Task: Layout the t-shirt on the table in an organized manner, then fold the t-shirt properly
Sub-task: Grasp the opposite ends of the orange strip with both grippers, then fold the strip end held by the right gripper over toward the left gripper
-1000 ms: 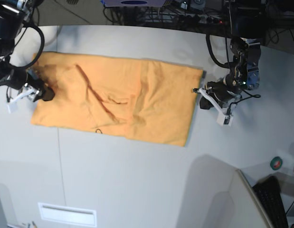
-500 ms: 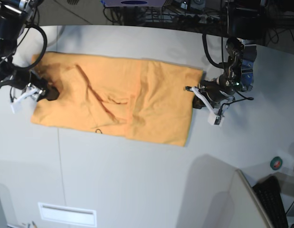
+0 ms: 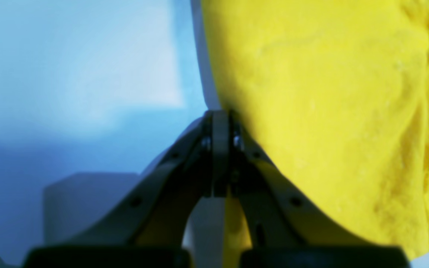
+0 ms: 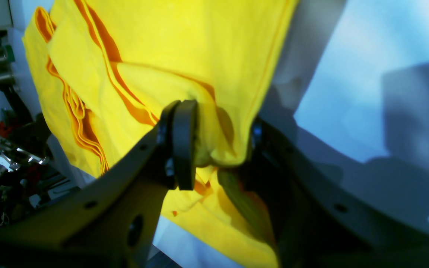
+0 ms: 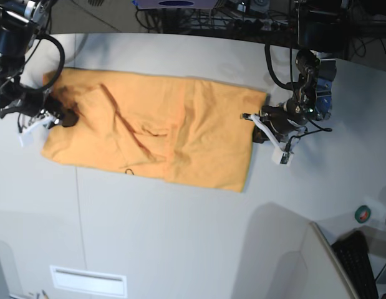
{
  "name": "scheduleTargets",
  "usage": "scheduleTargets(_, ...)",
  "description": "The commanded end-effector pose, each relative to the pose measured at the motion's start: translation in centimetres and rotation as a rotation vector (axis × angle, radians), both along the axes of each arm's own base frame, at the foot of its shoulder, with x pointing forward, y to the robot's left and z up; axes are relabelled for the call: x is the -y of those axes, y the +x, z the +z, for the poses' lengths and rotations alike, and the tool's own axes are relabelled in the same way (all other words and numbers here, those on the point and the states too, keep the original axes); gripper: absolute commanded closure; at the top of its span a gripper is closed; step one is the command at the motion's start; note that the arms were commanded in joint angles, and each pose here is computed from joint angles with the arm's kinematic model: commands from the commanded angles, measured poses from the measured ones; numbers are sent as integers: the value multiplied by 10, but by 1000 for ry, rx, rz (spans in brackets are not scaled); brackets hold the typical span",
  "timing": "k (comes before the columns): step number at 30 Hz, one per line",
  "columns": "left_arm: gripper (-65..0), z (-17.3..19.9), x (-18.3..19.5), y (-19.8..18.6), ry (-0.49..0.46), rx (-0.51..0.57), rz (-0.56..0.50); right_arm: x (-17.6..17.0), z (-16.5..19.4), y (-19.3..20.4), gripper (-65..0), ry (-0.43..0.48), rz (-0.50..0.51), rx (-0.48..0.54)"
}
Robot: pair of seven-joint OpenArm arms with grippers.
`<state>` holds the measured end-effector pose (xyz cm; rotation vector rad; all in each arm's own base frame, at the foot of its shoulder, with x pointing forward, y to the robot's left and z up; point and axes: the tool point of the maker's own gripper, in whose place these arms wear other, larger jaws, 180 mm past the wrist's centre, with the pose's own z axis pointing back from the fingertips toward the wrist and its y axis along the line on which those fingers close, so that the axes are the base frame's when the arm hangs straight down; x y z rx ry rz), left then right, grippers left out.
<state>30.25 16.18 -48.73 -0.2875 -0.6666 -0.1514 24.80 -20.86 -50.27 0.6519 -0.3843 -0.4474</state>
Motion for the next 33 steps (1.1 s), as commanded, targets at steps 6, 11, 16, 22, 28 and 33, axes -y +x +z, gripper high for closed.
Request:
scheduleTargets(6, 0, 11, -1, 13, -6, 46, 5, 10, 1, -1, -98, -30, 7, -20)
scheduleTargets(11, 0, 5, 27, 5, -15, 25, -75, 15, 5, 9, 0, -45, -21, 17)
scheduleTargets(16, 0, 2, 44, 0, -19, 14, -125, 34, 9, 13, 0, -180, -19, -10)
scheduleTargets(22, 0, 10, 59, 14, -41, 39, -134, 49, 44, 35, 0, -413, 72, 78)
scheduleTargets(28, 0, 11, 89, 21, -51, 40, -211, 43, 70, 43, 0, -523, 144, 83)
scheduleTargets(33, 0, -5, 102, 25, -16, -9, -182, 13, 89, 57, 0, -567, 261, 143)
